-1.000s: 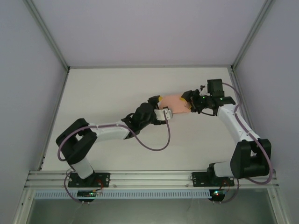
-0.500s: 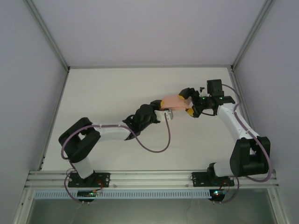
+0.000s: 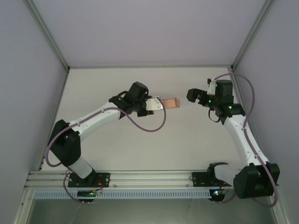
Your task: Assemble paper box
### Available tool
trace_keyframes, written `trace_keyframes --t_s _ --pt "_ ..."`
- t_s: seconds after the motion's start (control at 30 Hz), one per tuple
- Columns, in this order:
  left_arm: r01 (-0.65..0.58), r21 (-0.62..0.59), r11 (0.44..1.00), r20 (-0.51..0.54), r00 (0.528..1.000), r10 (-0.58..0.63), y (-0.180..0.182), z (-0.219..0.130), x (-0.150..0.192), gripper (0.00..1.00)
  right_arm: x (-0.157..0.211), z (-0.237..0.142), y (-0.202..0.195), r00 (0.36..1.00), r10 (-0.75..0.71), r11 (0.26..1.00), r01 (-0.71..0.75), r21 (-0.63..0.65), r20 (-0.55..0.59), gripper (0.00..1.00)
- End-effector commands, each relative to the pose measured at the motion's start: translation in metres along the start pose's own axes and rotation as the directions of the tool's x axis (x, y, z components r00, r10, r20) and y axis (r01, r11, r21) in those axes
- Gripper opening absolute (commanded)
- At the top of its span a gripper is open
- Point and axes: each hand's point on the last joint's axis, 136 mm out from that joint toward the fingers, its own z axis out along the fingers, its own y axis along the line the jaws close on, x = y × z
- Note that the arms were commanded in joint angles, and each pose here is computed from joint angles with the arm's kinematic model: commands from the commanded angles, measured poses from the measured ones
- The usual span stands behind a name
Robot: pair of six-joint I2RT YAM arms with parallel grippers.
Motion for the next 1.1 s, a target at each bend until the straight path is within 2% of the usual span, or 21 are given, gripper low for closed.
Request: trace_keyframes --t_s 0.0,0.27,0.43,0.53,0.73,0.77,0.93,1.07 --pt "0.069 0.338 0.939 -0.169 0.986 -0.012 -0.072 -0.015 0.036 0.35 0.007 -0.003 0.008 0.977 -0.214 0.976 0.214 -0.023 0.022 0.99" --pt "0.198 0.369 0.908 -0.343 0.937 -0.065 -0.076 0.005 0.062 0.4 0.043 0.002 0.041 0.943 -0.327 0.933 0.313 -0.179 -0.057 0.99" --pt "0.257 0.369 0.893 -0.417 0.905 -0.087 -0.077 0.022 0.075 0.4 0.075 0.017 0.062 0.897 -0.418 0.887 0.37 -0.276 -0.142 0.87" --pt "0.262 0.378 0.888 -0.418 0.904 -0.089 -0.078 0.027 0.075 0.41 0.092 0.029 0.069 0.869 -0.454 0.87 0.384 -0.309 -0.198 0.79" --pt "0.257 0.383 0.887 -0.397 0.913 -0.093 -0.077 0.033 0.072 0.41 0.112 0.055 0.076 0.835 -0.469 0.862 0.363 -0.354 -0.287 0.59" --pt "0.26 0.384 0.886 -0.396 0.913 -0.096 -0.077 0.033 0.072 0.41 0.113 0.059 0.078 0.83 -0.475 0.859 0.367 -0.357 -0.291 0.52" --pt "0.265 0.378 0.887 -0.396 0.912 -0.104 -0.076 0.037 0.072 0.41 0.121 0.068 0.086 0.806 -0.488 0.853 0.36 -0.378 -0.335 0.32" --pt "0.269 0.372 0.888 -0.391 0.913 -0.113 -0.074 0.039 0.071 0.41 0.121 0.071 0.082 0.79 -0.479 0.87 0.37 -0.325 -0.383 0.04"
